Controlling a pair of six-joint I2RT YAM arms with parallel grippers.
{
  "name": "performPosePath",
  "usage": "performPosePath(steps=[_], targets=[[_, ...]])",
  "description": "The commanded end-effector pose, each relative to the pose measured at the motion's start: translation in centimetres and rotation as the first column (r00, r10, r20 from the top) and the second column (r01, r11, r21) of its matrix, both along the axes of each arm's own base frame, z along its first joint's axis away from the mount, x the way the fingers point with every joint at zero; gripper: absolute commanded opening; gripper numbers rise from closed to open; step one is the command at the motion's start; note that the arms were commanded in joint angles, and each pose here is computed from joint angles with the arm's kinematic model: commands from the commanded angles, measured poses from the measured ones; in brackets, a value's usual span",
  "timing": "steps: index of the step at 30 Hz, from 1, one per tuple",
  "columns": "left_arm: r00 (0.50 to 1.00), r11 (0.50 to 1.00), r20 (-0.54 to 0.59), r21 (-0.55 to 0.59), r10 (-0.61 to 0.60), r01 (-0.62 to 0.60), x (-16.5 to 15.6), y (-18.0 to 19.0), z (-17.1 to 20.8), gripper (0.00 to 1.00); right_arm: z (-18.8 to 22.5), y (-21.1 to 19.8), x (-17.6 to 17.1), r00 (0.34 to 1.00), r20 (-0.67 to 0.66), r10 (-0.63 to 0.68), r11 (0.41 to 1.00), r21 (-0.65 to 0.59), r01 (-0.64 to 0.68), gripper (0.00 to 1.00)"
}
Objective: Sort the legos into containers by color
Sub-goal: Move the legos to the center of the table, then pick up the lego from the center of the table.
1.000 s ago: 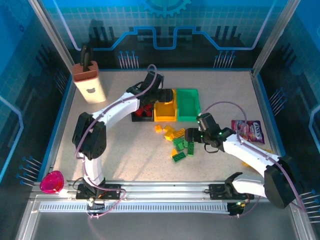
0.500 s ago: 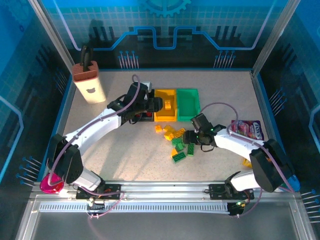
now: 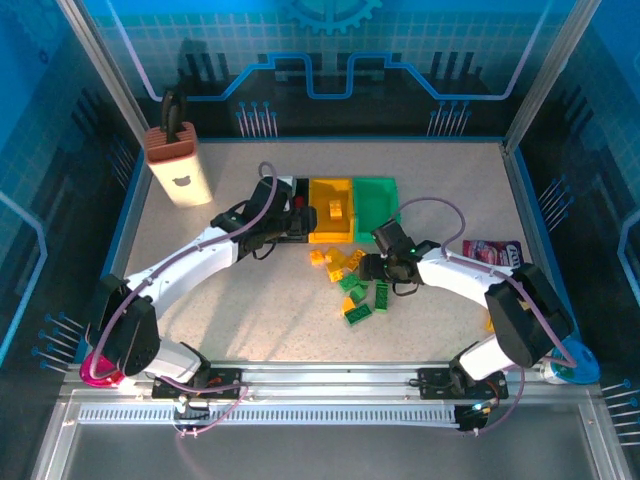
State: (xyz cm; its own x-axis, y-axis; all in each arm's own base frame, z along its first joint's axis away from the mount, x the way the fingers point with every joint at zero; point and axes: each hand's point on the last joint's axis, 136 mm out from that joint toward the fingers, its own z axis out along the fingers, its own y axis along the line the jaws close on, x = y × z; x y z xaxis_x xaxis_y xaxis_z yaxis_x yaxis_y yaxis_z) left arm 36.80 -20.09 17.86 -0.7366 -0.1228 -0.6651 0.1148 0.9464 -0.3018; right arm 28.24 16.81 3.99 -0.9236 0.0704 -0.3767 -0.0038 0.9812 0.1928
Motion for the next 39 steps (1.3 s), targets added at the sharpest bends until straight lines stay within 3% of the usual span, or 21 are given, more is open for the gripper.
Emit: performPosePath(steps=[1,9,23,33,39], targets=[[1.0,1.0,0.022,-0.006,0.013,-0.013,-0.3,0.3,0.6,0.74,0.0,-1.3,-1.3,1.0,-0.013,-0.028,0.998,-0.051,0.027,0.73],[1.0,1.0,0.018,-0.012,0.015,-0.014,-0.3,0.3,0.3,0.74,1.8,-2.2,-1.4,0.998,0.053,-0.047,0.998,-0.033,0.049,0.74],[1.0,0.999,-0.015,-0.023,0.026,-0.026,-1.4,0.7,-1.0,0.74,-1.7,-1.7,-1.7,0.998,-0.045,-0.039,0.997,-0.072,0.036,0.65],[0.998,0.999,-0.056,-0.007,0.039,-0.04,-2.7,1.2,-3.1,0.73,0.2,-1.3,-0.9,1.0,0.012,-0.007,0.993,-0.116,0.009,0.37],[0.995,0.999,-0.095,0.021,0.028,-0.026,-4.2,0.8,-5.1,0.73,4.8,-1.5,1.8,0.991,0.135,0.001,0.992,-0.126,0.016,0.31]])
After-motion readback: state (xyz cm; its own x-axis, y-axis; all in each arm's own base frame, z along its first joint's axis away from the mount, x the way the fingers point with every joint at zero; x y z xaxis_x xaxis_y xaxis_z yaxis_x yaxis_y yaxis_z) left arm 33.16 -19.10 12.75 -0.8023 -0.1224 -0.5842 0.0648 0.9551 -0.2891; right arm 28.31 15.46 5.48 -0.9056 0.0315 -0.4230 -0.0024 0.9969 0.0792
